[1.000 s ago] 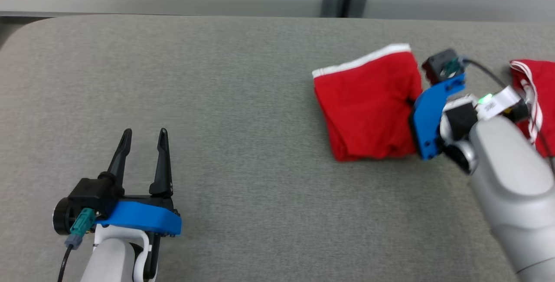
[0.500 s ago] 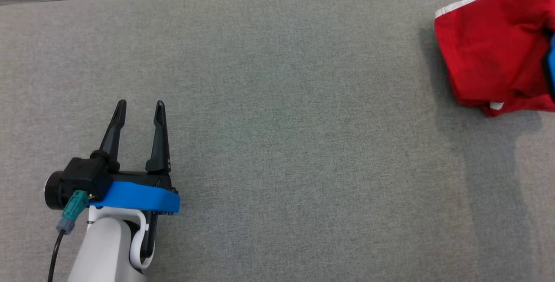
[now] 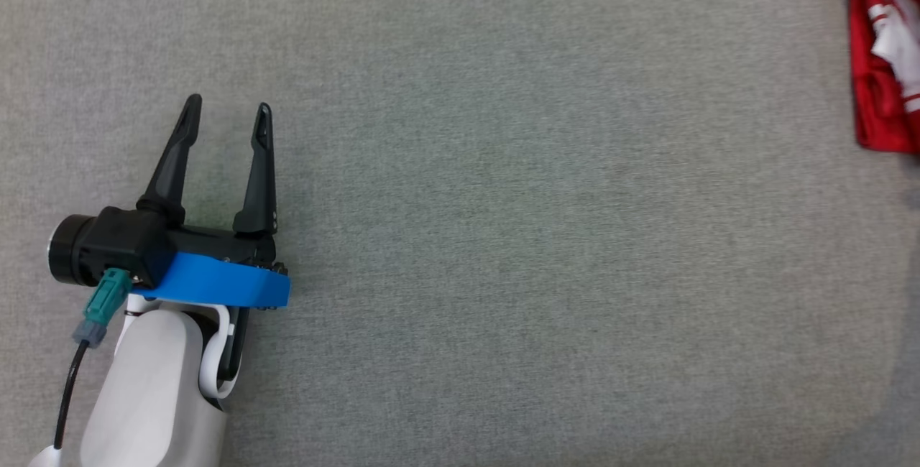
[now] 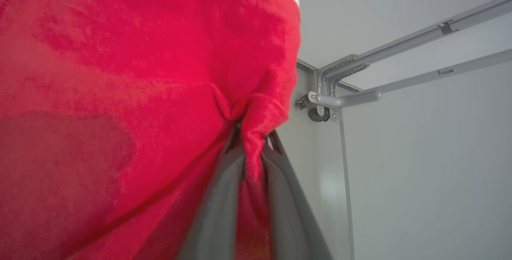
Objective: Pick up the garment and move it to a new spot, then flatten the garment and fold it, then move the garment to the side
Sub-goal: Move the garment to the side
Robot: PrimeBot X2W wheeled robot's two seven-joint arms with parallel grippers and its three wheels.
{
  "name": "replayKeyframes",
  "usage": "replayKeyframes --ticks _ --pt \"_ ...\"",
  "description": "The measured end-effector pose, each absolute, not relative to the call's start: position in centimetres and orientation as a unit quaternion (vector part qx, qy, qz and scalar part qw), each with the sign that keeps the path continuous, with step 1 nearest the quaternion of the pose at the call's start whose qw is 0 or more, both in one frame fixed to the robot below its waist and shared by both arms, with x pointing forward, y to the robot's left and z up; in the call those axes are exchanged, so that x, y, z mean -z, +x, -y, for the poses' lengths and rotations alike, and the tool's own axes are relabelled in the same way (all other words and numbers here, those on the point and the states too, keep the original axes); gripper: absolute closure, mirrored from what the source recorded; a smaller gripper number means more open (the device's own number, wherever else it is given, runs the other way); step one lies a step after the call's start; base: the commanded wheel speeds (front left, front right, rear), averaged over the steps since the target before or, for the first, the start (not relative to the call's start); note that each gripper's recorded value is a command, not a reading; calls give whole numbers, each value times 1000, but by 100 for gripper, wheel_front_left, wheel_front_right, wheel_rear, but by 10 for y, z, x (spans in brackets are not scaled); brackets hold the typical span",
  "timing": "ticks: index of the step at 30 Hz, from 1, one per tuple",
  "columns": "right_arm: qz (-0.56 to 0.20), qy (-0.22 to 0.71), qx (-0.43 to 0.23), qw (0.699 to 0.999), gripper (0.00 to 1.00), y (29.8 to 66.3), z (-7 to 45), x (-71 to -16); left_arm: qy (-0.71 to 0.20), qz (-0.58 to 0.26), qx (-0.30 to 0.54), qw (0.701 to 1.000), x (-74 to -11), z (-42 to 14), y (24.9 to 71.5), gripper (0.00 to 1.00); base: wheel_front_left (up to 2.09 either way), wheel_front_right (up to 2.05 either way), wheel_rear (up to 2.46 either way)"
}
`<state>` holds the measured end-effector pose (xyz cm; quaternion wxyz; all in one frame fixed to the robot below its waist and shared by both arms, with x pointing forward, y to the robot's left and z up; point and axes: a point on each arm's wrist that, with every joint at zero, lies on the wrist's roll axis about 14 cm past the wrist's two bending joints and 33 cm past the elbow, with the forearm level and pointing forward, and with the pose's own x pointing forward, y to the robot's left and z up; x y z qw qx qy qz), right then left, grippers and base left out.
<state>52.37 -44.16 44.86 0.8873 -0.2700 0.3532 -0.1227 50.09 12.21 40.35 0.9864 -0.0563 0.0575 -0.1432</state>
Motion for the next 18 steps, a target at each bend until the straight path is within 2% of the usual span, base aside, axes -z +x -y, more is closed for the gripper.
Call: replayKeyframes --ticks 3,4,8,12,18 --pt "-360 -263 132 885 100 523 446 -436 -52 -63 140 987 -399 -127 500 0 0 0 0" --pt "-362 -262 133 885 0 523 446 -431 -50 -65 138 987 -397 -129 500 0 0 0 0" --pt "-352 -257 135 890 0 524 442 -421 -45 -64 135 988 -399 -134 500 0 0 0 0" --pt "-305 -260 121 908 0 533 424 -433 -43 -51 132 989 -413 -136 497 0 0 0 0" --pt "-185 -196 53 962 0 540 340 -459 -50 -38 113 992 -439 -144 473 0 0 0 0"
